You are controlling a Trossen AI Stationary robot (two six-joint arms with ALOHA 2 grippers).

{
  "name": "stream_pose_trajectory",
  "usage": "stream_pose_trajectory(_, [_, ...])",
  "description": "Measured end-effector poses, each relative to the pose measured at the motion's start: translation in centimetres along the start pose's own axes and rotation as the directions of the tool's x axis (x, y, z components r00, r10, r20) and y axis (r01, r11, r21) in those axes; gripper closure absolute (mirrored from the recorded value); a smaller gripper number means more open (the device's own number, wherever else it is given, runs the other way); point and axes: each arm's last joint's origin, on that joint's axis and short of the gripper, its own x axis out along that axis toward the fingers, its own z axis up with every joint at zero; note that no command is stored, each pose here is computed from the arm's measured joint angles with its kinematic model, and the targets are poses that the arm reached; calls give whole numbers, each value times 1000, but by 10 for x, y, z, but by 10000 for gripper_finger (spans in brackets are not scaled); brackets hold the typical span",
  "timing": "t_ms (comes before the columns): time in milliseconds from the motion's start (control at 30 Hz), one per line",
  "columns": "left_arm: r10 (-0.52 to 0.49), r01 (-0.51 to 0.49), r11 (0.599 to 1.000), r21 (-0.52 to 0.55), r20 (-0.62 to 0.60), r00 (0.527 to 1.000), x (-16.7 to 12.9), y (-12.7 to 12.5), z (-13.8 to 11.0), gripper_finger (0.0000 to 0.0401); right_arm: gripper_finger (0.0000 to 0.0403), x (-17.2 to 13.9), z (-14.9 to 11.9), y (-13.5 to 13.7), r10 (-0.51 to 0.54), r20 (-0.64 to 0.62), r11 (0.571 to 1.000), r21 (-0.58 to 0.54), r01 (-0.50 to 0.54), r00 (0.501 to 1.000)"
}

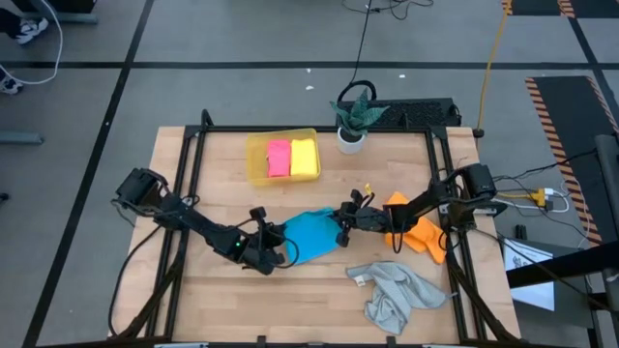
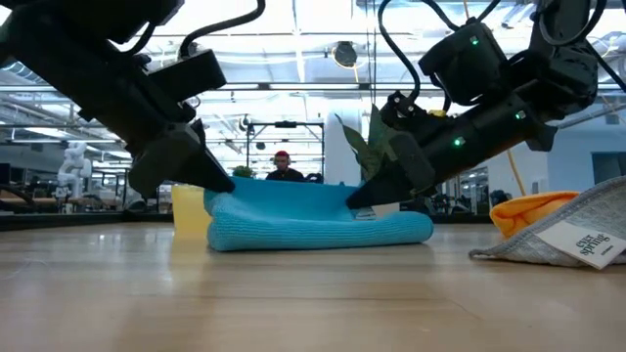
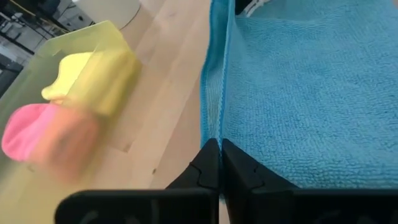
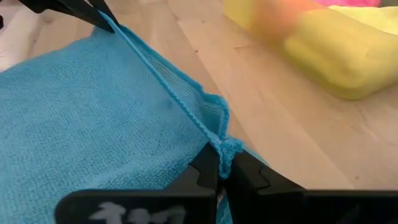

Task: Fold microfiber towels
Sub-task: Fold the blue microfiber cloth

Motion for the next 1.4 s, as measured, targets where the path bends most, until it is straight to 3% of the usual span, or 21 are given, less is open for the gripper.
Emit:
stream_pose_trajectory(167, [-22, 22, 1000, -9, -26, 999, 6, 0, -2, 376, 391, -2, -1, 4, 14, -1, 1000, -7, -14, 1000])
stream_pose_trajectory(433, [8, -11, 1000, -25, -103, 995, 20, 9, -7, 241, 317, -3, 4, 3, 6, 15, 999, -34, -6, 1000])
stream_pose_trajectory(600, [31, -49, 980, -192, -91, 995, 8, 22, 2, 206, 280, -14, 24, 1, -138, 131, 990, -4, 140, 982])
stream_pose_trajectory(733, [21, -40, 970, -241, -79, 997, 4, 21, 3, 210, 274, -20, 28, 4, -122, 134, 992, -7, 124, 983])
stream_pose_trajectory(967, [-88, 79, 969, -232, -30, 996, 13, 4, 4, 244, 293, -13, 13, 13, 101, 38, 995, 17, -102, 994])
stream_pose_trajectory(1200, [-44, 0, 967, -256, -166, 985, 27, 12, -11, 294, 359, 5, -7, 1, 45, -25, 998, 50, -44, 999])
stream_pose_trajectory(1400, [-32, -20, 971, -240, -210, 977, 23, 12, -17, 328, 399, -2, -11, 5, 52, -87, 999, -8, -53, 995])
